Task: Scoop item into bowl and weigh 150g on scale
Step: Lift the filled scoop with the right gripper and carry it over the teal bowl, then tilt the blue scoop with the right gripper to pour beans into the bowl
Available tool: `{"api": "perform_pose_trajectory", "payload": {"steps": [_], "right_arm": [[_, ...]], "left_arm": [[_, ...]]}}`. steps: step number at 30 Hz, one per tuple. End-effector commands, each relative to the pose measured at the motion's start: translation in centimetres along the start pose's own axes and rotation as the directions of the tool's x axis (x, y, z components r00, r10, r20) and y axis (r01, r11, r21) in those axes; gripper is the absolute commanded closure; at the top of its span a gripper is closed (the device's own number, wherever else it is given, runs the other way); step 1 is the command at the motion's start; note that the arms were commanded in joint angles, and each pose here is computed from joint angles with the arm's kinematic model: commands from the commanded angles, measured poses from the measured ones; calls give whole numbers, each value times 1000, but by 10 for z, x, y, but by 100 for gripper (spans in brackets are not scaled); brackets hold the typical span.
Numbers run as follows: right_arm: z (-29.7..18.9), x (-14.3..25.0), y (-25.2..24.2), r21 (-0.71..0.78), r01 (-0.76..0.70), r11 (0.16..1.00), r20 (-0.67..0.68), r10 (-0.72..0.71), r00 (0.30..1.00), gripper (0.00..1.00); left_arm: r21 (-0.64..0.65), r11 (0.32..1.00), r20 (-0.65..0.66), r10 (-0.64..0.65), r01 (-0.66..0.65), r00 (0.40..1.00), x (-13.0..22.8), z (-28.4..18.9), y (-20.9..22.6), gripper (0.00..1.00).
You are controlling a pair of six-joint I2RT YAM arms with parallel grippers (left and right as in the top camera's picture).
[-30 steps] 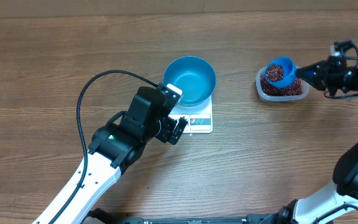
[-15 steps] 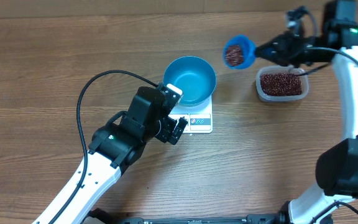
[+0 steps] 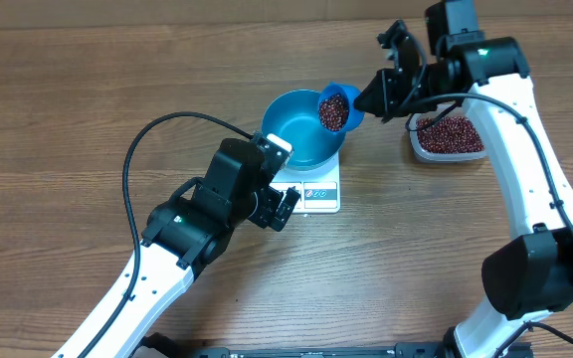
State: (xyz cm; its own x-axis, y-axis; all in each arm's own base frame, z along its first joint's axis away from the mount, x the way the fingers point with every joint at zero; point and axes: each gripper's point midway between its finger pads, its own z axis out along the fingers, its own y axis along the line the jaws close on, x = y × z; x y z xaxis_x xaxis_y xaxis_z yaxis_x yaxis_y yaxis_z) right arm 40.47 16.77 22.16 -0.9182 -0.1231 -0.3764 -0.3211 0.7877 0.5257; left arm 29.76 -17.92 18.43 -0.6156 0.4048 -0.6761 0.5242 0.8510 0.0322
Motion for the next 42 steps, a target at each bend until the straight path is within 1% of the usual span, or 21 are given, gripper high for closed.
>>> {"api": "perform_pose_trajectory", "payload": {"steps": [1, 7, 13, 16, 19, 25, 30, 34, 39, 40, 42], "right_arm": [[-11, -10, 17, 17, 68, 998, 47, -69, 997, 96], [-2, -5, 31, 20, 103, 995, 25, -103, 994, 96], [9, 0, 35, 116, 177, 977, -4, -178, 984, 96], [15, -2, 36, 186, 218, 958, -3, -222, 975, 96], [18, -7, 40, 219, 244, 945, 10, -253, 968, 96], [22, -15, 47, 256, 278, 926, 38, -297, 954, 96], [25, -14, 53, 258, 340, 904, 23, -357, 934, 96], [25, -15, 50, 293, 354, 888, 15, -374, 927, 96], [26, -14, 52, 292, 423, 858, -6, -441, 898, 96], [27, -14, 53, 291, 461, 838, -19, -477, 879, 96], [27, -15, 53, 301, 479, 824, -25, -496, 868, 96]], "left_arm": [[12, 1000, -5, -17, 17, 1000, 1, 2, -1, 1], [12, 1000, -5, -17, 17, 1000, 1, 2, -1, 0], [12, 1000, -5, -17, 17, 1000, 1, 2, -1, 0], [12, 1000, -5, -17, 17, 1000, 1, 2, -1, 0], [12, 1000, -5, -17, 17, 1000, 1, 2, -1, 0], [12, 1000, -5, -17, 17, 1000, 1, 2, -1, 0], [12, 1000, -5, -17, 17, 1000, 1, 2, -1, 0], [12, 1000, -5, -17, 17, 1000, 1, 2, -1, 0], [12, 1000, -5, -17, 17, 1000, 1, 2, -1, 0], [12, 1000, -5, -17, 17, 1000, 1, 2, -1, 1], [12, 1000, -5, -17, 17, 1000, 1, 2, -1, 1]]}}
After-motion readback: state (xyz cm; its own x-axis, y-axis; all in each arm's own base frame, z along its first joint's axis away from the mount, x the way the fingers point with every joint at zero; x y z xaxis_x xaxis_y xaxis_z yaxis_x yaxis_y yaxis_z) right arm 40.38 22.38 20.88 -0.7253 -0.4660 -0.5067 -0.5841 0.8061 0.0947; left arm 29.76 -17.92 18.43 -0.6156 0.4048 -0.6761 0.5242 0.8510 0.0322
